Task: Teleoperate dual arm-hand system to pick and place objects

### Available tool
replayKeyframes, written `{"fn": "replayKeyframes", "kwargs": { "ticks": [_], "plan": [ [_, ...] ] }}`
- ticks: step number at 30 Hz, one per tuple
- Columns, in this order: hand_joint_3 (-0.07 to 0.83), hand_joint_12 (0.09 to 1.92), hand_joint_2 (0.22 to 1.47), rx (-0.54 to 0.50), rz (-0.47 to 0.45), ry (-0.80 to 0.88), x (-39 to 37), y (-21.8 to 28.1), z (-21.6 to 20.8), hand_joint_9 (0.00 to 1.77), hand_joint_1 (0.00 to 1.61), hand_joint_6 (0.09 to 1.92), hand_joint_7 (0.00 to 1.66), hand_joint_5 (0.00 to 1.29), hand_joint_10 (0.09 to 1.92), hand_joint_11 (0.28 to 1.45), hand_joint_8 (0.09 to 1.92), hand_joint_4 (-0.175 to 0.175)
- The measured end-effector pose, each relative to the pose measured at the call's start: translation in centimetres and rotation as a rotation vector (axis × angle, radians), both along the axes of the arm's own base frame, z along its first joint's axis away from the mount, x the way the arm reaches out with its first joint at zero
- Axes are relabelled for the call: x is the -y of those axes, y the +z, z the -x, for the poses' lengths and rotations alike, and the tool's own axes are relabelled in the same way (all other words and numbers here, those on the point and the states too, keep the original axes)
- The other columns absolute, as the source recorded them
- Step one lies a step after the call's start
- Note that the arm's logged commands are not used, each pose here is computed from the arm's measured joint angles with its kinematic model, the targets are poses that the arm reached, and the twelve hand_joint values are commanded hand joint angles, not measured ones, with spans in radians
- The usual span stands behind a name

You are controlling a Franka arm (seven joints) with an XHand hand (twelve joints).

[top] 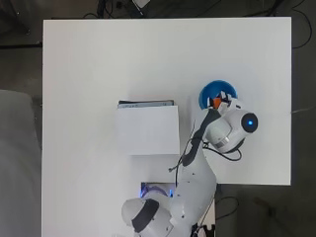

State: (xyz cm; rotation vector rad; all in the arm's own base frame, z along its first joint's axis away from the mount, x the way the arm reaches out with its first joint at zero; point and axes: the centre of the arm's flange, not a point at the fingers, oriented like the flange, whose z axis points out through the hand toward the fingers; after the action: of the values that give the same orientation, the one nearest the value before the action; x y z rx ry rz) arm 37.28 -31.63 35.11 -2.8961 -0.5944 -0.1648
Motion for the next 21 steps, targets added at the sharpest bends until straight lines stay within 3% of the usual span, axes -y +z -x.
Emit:
{"fn": "replayKeyframes", "kwargs": {
  "ticks": [3, 7, 17, 19, 20, 21],
  "plan": [
    [0.001, 1.80, 1.20, 0.029, 0.047, 0.008, 0.4, 3.1, -0.3, 1.42, 0.95, 1.23, 1.13, 0.81, 1.92, 1.04, 1.92, 0.175],
    [0.002, 1.81, 1.21, 0.061, 0.042, 0.060, 0.0, 4.2, -2.1, 1.42, 0.94, 1.26, 1.13, 0.80, 1.92, 1.04, 1.92, 0.175],
    [0.000, 1.81, 1.21, 0.005, 0.006, 0.094, 1.9, -2.3, -4.9, 1.44, 0.94, 1.28, 1.15, 0.79, 1.92, 1.07, 1.92, 0.175],
    [-0.005, 0.80, 1.08, 0.008, 0.012, 0.094, 1.8, -2.4, -5.2, 0.75, 0.43, 0.54, 0.59, 0.38, 0.90, 0.66, 0.85, 0.059],
    [-0.005, 0.43, 1.04, 0.009, 0.020, 0.091, 1.8, -2.4, -5.3, 0.48, 0.23, 0.28, 0.35, 0.22, 0.51, 0.54, 0.46, 0.033],
    [-0.005, 0.22, 1.00, 0.007, 0.033, 0.084, 1.8, -2.5, -5.3, 0.32, 0.11, 0.14, 0.22, 0.12, 0.27, 0.48, 0.23, 0.027]
  ]
}}
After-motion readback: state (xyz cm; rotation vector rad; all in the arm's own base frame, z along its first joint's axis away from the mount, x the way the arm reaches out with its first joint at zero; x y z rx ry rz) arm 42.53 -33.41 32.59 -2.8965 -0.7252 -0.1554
